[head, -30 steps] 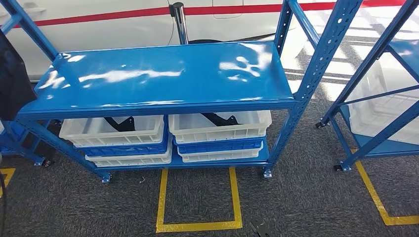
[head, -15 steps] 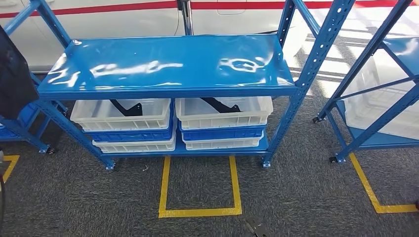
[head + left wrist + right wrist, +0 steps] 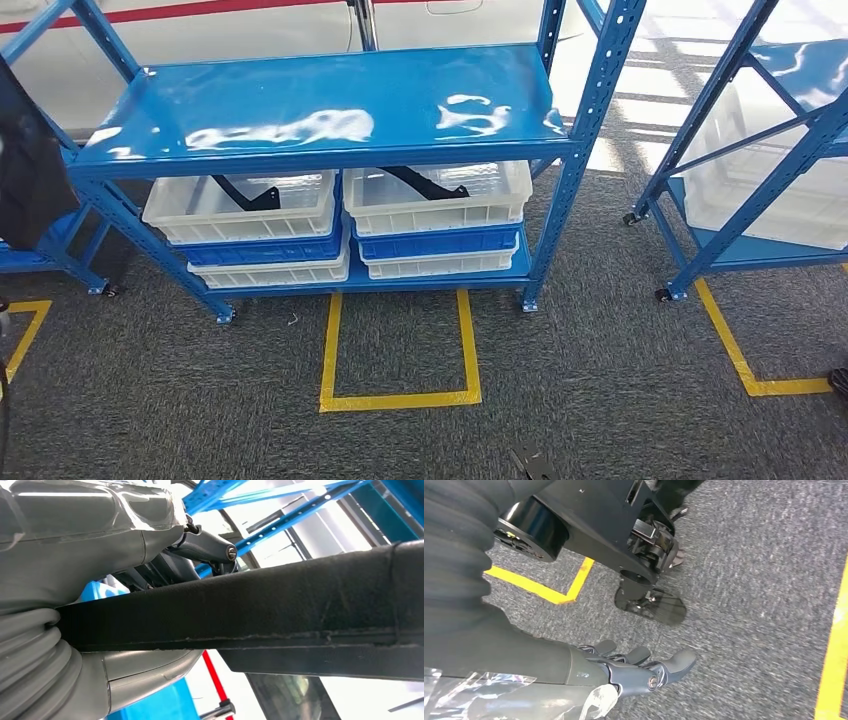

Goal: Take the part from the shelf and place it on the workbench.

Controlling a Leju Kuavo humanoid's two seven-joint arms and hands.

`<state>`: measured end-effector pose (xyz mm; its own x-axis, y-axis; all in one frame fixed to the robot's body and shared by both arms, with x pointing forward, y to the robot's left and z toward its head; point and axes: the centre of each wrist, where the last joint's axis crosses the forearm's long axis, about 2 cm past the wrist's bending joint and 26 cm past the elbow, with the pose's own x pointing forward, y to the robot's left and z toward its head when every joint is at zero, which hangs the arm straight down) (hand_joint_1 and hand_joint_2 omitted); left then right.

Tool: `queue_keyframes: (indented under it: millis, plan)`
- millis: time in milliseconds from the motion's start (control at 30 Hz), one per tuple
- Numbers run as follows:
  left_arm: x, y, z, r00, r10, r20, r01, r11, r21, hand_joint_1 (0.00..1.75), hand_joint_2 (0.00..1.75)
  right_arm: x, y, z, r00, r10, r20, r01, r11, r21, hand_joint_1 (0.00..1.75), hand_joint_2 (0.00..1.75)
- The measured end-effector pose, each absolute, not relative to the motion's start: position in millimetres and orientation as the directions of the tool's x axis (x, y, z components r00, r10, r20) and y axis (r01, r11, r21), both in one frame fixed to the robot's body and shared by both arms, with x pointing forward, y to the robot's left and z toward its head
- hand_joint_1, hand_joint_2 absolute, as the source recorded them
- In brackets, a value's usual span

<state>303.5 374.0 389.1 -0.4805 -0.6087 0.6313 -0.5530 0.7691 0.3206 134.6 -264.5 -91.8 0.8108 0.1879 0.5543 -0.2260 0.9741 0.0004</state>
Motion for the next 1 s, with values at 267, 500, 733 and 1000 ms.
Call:
queue_keyframes:
  millis: [267,500,733,1000]
  plan:
    - [305.2,374.7,389.9,-0.485,-0.605,0.631,-0.551,0.772,0.317,1.75,1.75,134.8,-264.0,-91.7,0.811,0.178,0.557,-0.215,0.977,0.002,0.00,1.75]
    - [308.1,373.4,388.3,-0.485,-0.602,0.635,-0.541,0.777,0.324,1.75,1.75,136.8,-264.5,-91.2,0.812,0.165,0.560,-0.200,0.980,0.001,0.00,1.75]
    - [308.9,375.1,389.4,-0.487,-0.595,0.640,-0.540,0.781,0.315,1.75,1.75,139.4,-263.6,-90.3,0.809,0.163,0.565,-0.198,0.980,-0.001,0.00,1.75]
    - [309.1,376.5,383.8,-0.449,-0.582,0.678,-0.535,0.783,0.317,1.75,1.75,134.4,-264.4,-91.9,0.814,0.165,0.557,-0.195,0.981,-0.006,0.00,1.75]
